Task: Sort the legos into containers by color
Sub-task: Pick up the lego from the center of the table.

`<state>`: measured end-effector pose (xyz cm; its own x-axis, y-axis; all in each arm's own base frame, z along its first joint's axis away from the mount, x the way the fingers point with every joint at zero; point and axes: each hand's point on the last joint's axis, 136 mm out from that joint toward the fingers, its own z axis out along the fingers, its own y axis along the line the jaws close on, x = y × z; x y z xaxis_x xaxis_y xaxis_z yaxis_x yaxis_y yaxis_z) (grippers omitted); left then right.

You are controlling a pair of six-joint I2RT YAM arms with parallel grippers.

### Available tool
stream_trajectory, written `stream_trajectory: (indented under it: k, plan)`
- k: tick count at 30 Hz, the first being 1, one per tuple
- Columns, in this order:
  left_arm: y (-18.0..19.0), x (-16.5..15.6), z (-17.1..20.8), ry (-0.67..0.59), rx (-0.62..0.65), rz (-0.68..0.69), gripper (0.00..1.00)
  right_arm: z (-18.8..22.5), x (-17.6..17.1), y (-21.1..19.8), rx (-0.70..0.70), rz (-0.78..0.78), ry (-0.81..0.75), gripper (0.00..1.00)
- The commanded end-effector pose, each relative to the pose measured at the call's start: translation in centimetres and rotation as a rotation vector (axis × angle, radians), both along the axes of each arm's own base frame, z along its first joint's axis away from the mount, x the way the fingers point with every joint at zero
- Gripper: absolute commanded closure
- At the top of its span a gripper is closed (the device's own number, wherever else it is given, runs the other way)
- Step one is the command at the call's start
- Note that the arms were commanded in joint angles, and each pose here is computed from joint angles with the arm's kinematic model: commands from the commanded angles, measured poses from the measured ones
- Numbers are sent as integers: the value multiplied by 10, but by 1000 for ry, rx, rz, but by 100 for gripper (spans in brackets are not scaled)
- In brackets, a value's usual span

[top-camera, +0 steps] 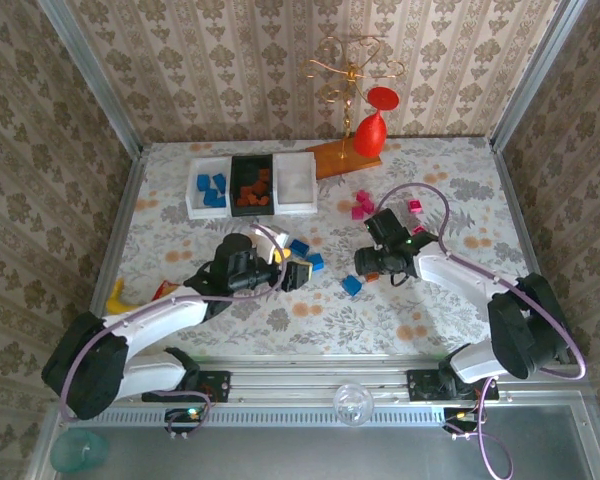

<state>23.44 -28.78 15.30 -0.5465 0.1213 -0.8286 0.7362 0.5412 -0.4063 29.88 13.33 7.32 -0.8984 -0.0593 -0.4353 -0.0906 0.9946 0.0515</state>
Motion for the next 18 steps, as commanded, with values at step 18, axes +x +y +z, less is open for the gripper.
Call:
stream_trajectory:
  k: [18]
  plan:
    - [-7,3,12,-79,13,-21,14,-49,0,2,-44,-11,151,47]
